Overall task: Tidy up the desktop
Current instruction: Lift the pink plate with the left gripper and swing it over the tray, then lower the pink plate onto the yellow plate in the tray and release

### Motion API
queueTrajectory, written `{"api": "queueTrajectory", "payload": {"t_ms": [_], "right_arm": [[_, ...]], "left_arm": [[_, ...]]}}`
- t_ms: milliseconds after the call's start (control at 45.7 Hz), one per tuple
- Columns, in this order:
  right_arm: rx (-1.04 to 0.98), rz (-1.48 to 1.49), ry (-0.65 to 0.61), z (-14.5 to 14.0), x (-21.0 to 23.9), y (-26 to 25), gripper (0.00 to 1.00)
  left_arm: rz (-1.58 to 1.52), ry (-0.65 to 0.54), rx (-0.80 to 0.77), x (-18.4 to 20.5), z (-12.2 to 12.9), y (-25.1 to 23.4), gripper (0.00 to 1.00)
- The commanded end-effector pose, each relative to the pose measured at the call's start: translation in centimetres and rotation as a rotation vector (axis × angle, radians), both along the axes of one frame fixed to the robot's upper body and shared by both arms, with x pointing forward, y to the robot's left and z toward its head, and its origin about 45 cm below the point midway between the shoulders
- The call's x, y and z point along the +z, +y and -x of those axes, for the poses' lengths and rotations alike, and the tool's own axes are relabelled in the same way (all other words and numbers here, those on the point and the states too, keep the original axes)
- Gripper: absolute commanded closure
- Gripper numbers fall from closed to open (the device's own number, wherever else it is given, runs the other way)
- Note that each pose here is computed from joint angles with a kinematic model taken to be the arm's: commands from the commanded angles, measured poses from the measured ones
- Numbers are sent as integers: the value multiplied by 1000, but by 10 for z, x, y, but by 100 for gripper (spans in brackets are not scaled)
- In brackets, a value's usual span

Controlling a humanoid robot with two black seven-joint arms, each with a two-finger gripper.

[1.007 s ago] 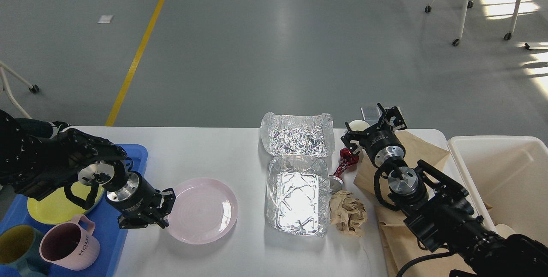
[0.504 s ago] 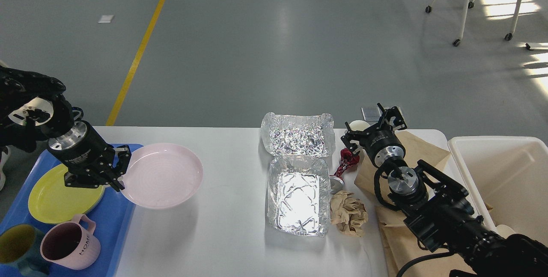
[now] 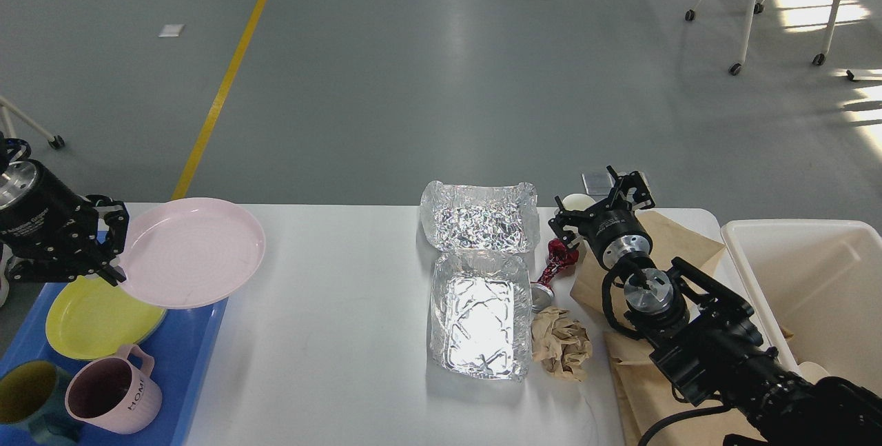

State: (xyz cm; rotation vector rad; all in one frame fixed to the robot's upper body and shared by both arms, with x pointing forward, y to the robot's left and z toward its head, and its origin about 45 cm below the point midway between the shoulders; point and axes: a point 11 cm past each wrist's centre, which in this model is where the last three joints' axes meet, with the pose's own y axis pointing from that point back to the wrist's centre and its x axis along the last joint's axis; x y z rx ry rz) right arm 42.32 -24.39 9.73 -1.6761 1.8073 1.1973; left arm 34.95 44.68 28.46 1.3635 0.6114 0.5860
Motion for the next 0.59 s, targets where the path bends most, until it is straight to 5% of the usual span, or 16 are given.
{"api": "queueTrajectory", "payload": {"t_ms": [0,569], "right_arm": [[0,0,0,0,0,0,0],[0,0,0,0,0,0,0]], "left_arm": [[-40,2,65,-6,13,31,100],[-271,-47,276,-49,28,95,100]]}}
